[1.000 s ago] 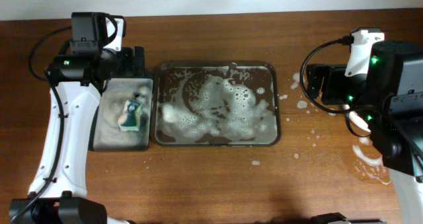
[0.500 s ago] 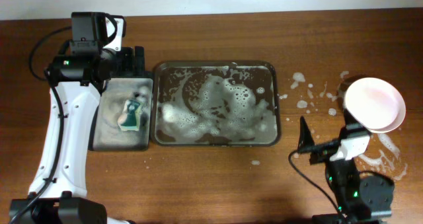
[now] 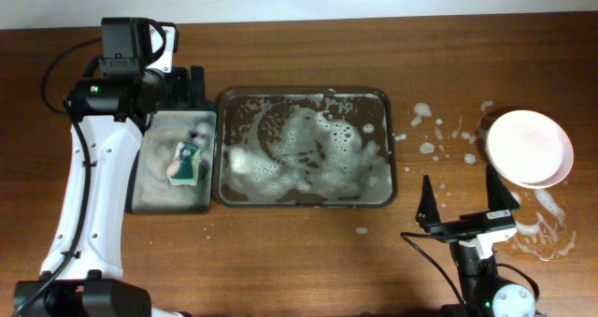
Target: Clean dirty plates on tray and stack at the side
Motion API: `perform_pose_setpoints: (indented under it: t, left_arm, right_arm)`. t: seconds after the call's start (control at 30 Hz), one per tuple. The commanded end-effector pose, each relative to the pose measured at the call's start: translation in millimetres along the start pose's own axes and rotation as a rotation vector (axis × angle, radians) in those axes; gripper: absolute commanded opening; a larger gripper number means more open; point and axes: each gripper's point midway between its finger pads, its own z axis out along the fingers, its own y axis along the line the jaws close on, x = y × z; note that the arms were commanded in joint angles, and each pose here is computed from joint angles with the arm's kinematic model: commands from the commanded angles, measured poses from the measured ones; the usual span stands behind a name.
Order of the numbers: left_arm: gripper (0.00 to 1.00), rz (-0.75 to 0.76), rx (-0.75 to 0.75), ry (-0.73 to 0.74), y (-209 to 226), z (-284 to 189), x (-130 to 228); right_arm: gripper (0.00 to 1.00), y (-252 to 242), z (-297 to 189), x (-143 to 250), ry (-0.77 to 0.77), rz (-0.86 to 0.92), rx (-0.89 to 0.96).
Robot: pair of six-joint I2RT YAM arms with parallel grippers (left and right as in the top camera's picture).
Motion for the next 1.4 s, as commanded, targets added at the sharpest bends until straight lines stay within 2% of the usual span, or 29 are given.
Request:
perform_pose_setpoints:
  t: [0.0, 0.1, 0.17, 0.57, 0.6, 0.63, 0.7, 0.77, 0.93, 1.03, 1.07, 1.17, 1.23, 1.37]
  left_arm:
    - [0.99, 0.005, 0.010, -0.003, -2, 0, -1]
    - [0.99, 0.005, 0.010, -0.003, -2, 0, -1]
    - [0.99, 0.005, 0.011, -0.003, -2, 0, -1]
    - [0.99, 0.005, 0.010, -0.003, -2, 0, -1]
    - [0.99, 0.016, -0.005, 0.001, 1, 0, 0]
    - [0.99, 0.021, -0.089, 0.024, 16, 0, 4]
    - [0.99, 0.022, -0.105, 0.042, 18, -1, 9]
    - [0.99, 0.022, -0.126, 0.017, 21, -14, 6]
    - [0.99, 0.046, -0.161, -0.146, 25, -88, 7]
    - [0.99, 0.034, -0.155, -0.353, 20, -115, 29]
    - [0.99, 0.032, -0.148, -0.434, 16, -118, 47]
    - [0.99, 0.035, -0.121, -0.537, 7, -112, 88]
    - [0.99, 0.034, -0.120, -0.595, 4, -105, 129]
    - [0.99, 0.031, -0.127, -0.695, 1, -92, 160]
  right_arm:
    - [0.98, 8, -2, 27, 0.071, 0.008, -0.030]
    - [0.98, 10, -7, 62, 0.215, 0.024, -0.036]
    - [0.98, 13, -20, 103, 0.392, 0.043, -0.046]
    - [0.98, 13, -19, 102, 0.385, 0.042, -0.044]
    - [0.99, 13, -19, 102, 0.385, 0.042, -0.044]
    - [0.98, 13, -19, 102, 0.385, 0.042, -0.044]
    - [0.98, 13, -19, 102, 0.385, 0.042, -0.045]
    - [0.98, 13, -19, 102, 0.385, 0.042, -0.045]
    - [0.98, 13, -19, 102, 0.385, 0.042, -0.044]
    - [0.98, 13, -19, 102, 0.385, 0.042, -0.044]
    - [0.98, 13, -19, 102, 0.385, 0.042, -0.044]
    - [0.98, 13, -19, 102, 0.385, 0.042, -0.044]
    - [0.98, 13, -19, 102, 0.385, 0.042, -0.044]
    - [0.98, 13, -19, 102, 0.385, 0.042, -0.044]
